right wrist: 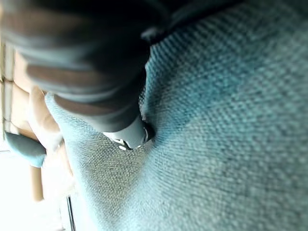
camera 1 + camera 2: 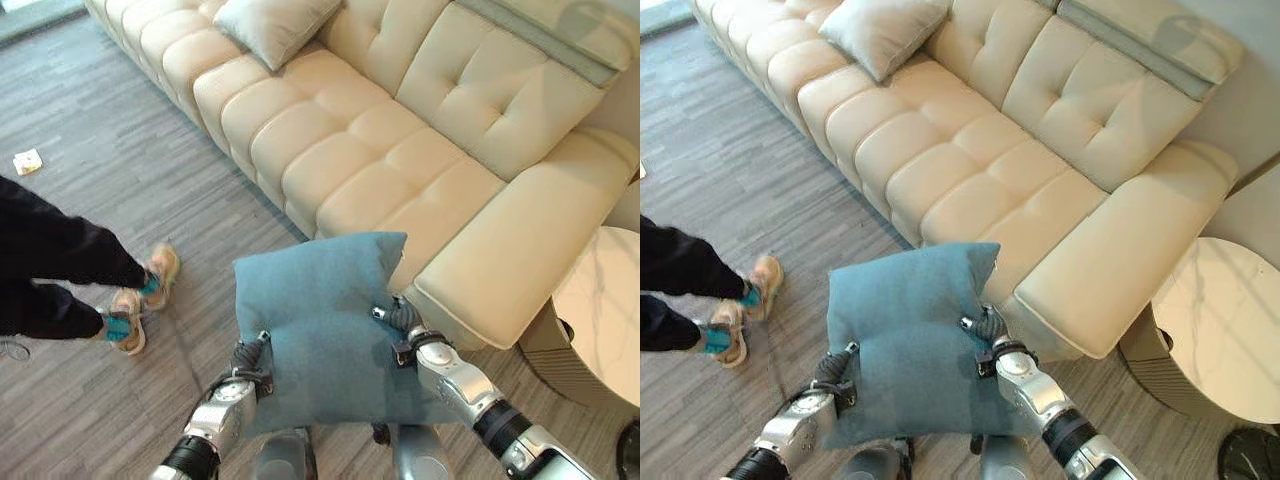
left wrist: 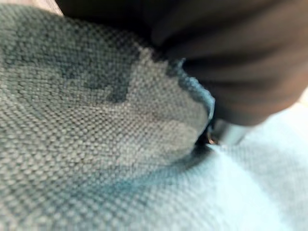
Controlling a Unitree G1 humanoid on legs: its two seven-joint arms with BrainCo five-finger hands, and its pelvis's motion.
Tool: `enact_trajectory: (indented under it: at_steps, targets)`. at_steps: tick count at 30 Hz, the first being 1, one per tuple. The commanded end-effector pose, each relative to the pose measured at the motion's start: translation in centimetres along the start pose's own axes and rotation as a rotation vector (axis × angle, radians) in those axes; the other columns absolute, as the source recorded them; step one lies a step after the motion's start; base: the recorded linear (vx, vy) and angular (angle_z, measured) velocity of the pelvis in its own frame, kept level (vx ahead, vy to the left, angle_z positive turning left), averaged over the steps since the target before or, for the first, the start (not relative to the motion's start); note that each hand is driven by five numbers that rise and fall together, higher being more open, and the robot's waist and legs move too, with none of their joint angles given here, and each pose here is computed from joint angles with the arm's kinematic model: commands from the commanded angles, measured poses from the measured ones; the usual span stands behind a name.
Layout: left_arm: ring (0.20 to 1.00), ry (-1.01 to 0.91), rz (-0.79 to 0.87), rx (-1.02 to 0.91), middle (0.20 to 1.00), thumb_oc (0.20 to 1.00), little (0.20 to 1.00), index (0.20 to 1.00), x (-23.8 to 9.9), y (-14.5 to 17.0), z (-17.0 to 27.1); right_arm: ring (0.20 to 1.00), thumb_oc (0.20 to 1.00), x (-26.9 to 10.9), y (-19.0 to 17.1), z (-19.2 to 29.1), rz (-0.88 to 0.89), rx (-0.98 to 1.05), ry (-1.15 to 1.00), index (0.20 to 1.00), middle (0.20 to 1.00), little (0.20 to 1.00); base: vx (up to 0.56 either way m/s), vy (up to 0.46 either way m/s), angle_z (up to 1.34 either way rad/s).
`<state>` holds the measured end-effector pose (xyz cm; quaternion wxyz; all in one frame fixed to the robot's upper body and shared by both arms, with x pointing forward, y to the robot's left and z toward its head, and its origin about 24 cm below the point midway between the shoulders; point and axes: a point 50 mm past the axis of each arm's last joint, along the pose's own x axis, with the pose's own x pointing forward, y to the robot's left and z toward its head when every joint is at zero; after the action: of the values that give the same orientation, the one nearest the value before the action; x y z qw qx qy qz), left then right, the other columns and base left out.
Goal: Pick up all the scattered cushions and arrange them neatly on the sofa.
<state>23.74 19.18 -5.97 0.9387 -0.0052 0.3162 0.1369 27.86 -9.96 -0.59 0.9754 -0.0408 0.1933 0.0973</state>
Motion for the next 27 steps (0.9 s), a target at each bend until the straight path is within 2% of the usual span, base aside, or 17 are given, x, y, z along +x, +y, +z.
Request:
enact_trajectory:
  at_steps: [1, 5, 12, 20, 27]
  targets:
    - [0.2, -0.234, -0.316, -0.073, 0.2, 0.2, 0.2, 0.2, -2.1, -8.0, 5.4, 0.2, 0.2, -1.1, 8.9, 4.4, 0.338, 0.132, -0.172, 0.2, 0.2, 0.2, 0.18, -0.038, 0.53]
    - [0.2, -0.235, -0.326, -0.068, 0.2, 0.2, 0.2, 0.2, -2.2, -8.3, 5.4, 0.2, 0.2, -1.2, 8.6, 3.9, 0.332, 0.14, -0.157, 0.2, 0.2, 0.2, 0.22, -0.049, 0.72]
    - [0.2, -0.195, -0.363, -0.077, 0.2, 0.2, 0.2, 0.2, -2.4, -9.2, 4.4, 0.2, 0.2, -1.3, 6.1, 2.5, 0.271, 0.131, -0.13, 0.2, 0.2, 0.2, 0.34, -0.076, 0.09]
    - [0.2, -0.181, -0.369, -0.107, 0.2, 0.2, 0.2, 0.2, -2.5, -9.6, 4.4, 0.2, 0.2, -1.3, 5.3, 2.3, 0.254, 0.136, -0.125, 0.2, 0.2, 0.2, 0.16, -0.084, 0.2]
    - [0.2, -0.167, -0.337, -0.094, 0.2, 0.2, 0.2, 0.2, -2.4, -8.9, 3.6, 0.2, 0.2, -1.1, 5.1, 1.7, 0.235, 0.083, -0.108, 0.2, 0.2, 0.2, 0.21, 0.075, -0.4]
